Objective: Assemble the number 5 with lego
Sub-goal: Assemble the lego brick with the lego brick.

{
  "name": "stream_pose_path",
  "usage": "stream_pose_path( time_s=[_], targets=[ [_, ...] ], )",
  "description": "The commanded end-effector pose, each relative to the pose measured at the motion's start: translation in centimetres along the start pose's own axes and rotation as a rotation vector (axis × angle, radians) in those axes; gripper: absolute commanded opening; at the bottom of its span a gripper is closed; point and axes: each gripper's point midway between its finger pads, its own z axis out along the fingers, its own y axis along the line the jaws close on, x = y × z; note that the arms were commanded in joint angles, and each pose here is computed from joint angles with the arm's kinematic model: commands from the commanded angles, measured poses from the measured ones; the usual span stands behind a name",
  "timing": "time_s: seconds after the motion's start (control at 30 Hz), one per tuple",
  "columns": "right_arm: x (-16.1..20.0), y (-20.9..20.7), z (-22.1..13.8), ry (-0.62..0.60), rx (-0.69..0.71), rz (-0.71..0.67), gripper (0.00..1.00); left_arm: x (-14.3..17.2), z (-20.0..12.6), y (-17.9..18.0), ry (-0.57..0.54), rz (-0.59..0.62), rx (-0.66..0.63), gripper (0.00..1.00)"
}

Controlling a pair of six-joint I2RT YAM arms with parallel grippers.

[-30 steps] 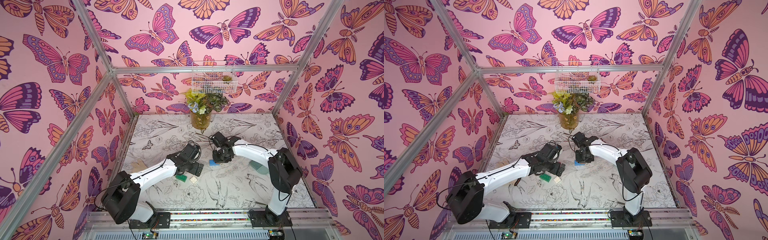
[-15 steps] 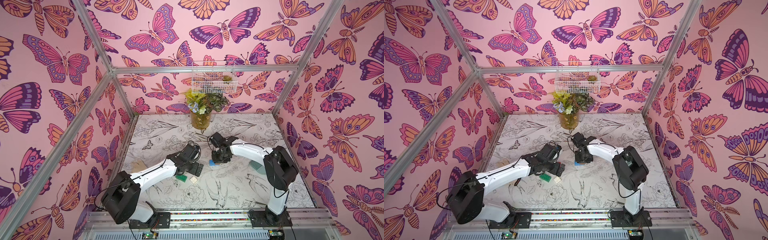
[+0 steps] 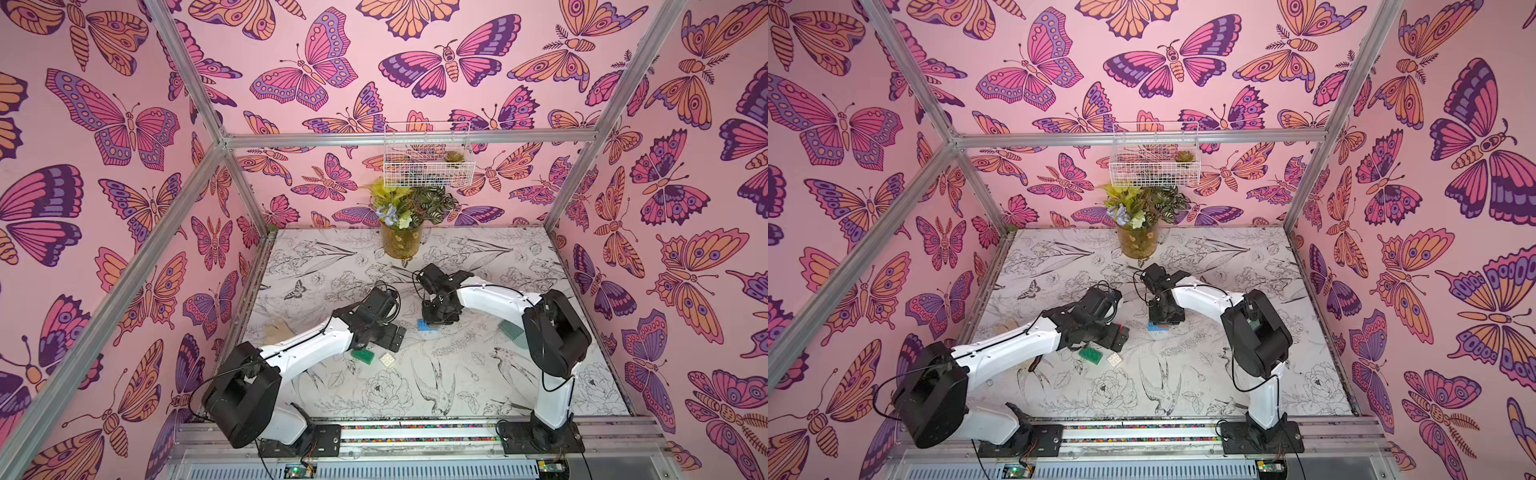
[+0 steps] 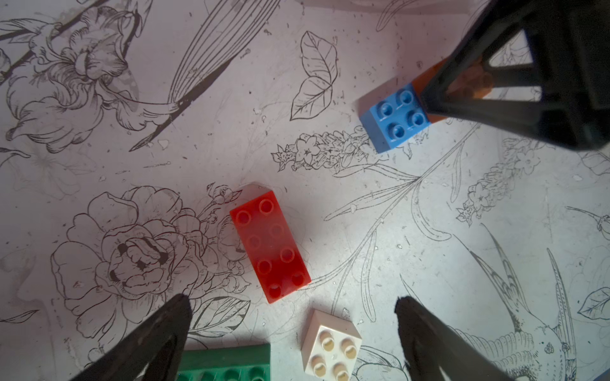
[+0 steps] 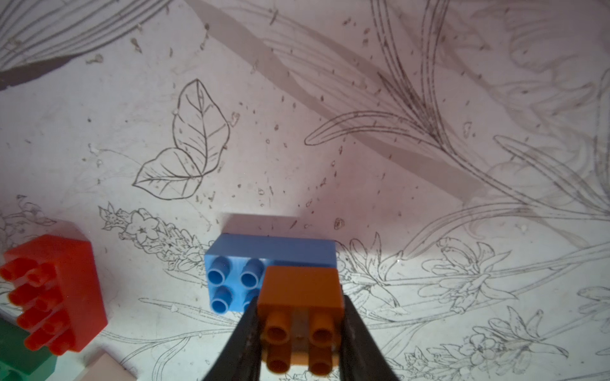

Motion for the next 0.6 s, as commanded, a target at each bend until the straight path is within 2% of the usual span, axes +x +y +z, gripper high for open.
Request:
stream_pose_path(
  time_s=[0.0,0.57],
  targets=[
    [1.4,-0.9,2.2,0.064,0.054,0.021,0.17,0.6,0.2,0.4,0.010,-0.011,-0.008,1.00],
    [2.6,-1.1,4.1,0.122,0.088,0.004,0.16,1.1,0.0,0.9,0.002,-0.017,-0.024,1.00]
  ],
)
